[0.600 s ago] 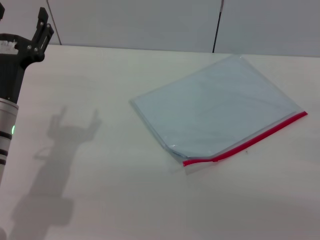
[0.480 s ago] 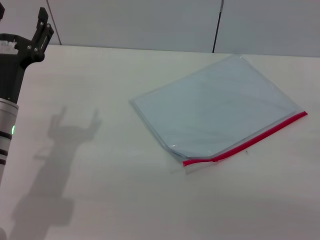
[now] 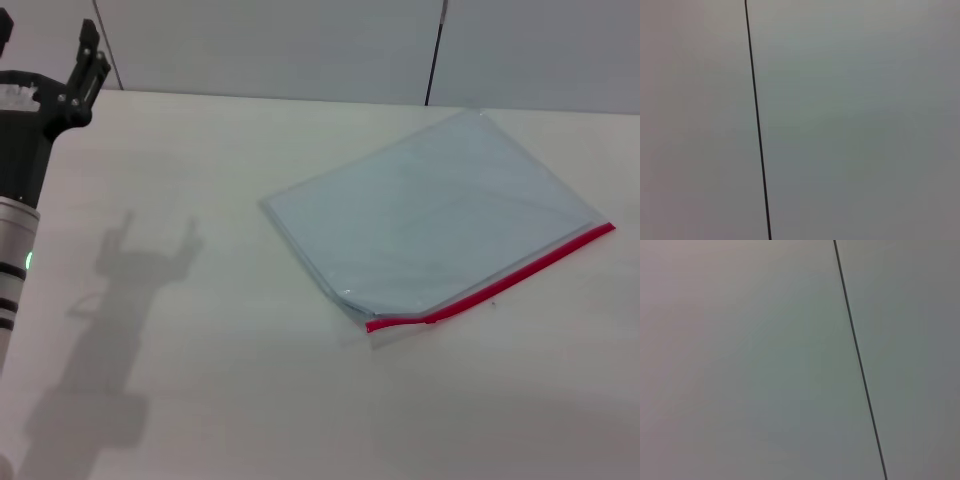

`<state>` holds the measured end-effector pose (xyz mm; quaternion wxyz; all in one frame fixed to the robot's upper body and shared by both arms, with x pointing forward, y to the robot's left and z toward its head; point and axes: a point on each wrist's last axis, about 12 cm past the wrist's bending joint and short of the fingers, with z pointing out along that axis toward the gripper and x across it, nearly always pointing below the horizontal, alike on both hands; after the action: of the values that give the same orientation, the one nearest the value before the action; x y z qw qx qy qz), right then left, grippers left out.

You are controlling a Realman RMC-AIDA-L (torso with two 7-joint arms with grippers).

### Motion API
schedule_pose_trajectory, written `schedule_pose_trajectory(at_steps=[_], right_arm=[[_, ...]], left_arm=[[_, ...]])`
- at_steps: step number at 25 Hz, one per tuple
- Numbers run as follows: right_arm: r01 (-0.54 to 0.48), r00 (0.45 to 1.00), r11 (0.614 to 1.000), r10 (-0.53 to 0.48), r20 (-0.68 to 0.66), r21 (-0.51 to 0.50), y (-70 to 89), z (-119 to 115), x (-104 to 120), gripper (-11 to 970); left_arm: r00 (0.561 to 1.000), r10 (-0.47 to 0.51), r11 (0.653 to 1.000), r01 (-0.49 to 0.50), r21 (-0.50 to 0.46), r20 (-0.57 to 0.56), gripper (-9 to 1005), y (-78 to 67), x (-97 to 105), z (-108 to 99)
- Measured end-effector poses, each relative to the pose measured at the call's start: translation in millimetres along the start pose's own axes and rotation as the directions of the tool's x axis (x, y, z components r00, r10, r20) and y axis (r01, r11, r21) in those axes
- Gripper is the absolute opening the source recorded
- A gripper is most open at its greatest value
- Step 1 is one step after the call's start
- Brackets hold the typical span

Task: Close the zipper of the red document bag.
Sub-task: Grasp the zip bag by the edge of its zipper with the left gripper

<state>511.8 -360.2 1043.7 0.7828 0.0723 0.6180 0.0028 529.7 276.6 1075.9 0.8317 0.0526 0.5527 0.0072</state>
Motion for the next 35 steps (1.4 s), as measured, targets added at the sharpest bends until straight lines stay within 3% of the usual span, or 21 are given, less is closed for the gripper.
schedule_pose_trajectory(at_steps=[5, 11, 13, 18, 22, 25, 30, 35], right_arm=[[0.001, 1.000, 1.000, -0.001, -0.002, 0.002, -0.6, -1, 0, 886], [0.003, 1.000, 1.000, -0.003, -0.005, -0.006, 0.1, -1, 1, 884], [0.004, 1.000, 1.000, -0.004, -0.009, -0.007, -0.2, -1, 1, 884], [0.004, 1.000, 1.000, -0.004, -0.016, -0.006, -0.4, -1, 2, 884], [0.005, 1.000, 1.000, -0.005, -0.017, -0.005, -0.6, -1, 2, 885], [0.005, 1.000, 1.000, -0.005, -0.017, -0.005, -0.8, -1, 2, 885], [0.004, 1.000, 1.000, -0.004, -0.016, -0.004, -0.6, 0, 2, 885], [0.005, 1.000, 1.000, -0.005, -0.014, -0.004, -0.8, 0, 1, 886]], left_arm=[[0.993, -0.059, 0.998, 0.061, 0.017, -0.100, 846, -10.2, 5, 14], [0.965, -0.079, 0.983, 0.117, 0.138, -0.252, 840, -21.5, 4, 33], [0.927, -0.029, 0.953, 0.139, 0.269, -0.375, 839, -30.8, -3, 46], [0.879, 0.103, 0.887, 0.131, 0.443, -0.465, 834, -46.2, -19, 55], [0.834, 0.282, 0.802, 0.066, 0.594, -0.474, 831, -67.5, -28, 56], [0.791, 0.434, 0.708, -0.003, 0.706, -0.431, 828, -88.9, -33, 52], [0.650, 0.684, 0.492, -0.075, 0.867, -0.332, 792, -125.9, -42, 48], [0.589, 0.785, 0.323, -0.126, 0.938, -0.191, 777, -154.9, -53, 41]])
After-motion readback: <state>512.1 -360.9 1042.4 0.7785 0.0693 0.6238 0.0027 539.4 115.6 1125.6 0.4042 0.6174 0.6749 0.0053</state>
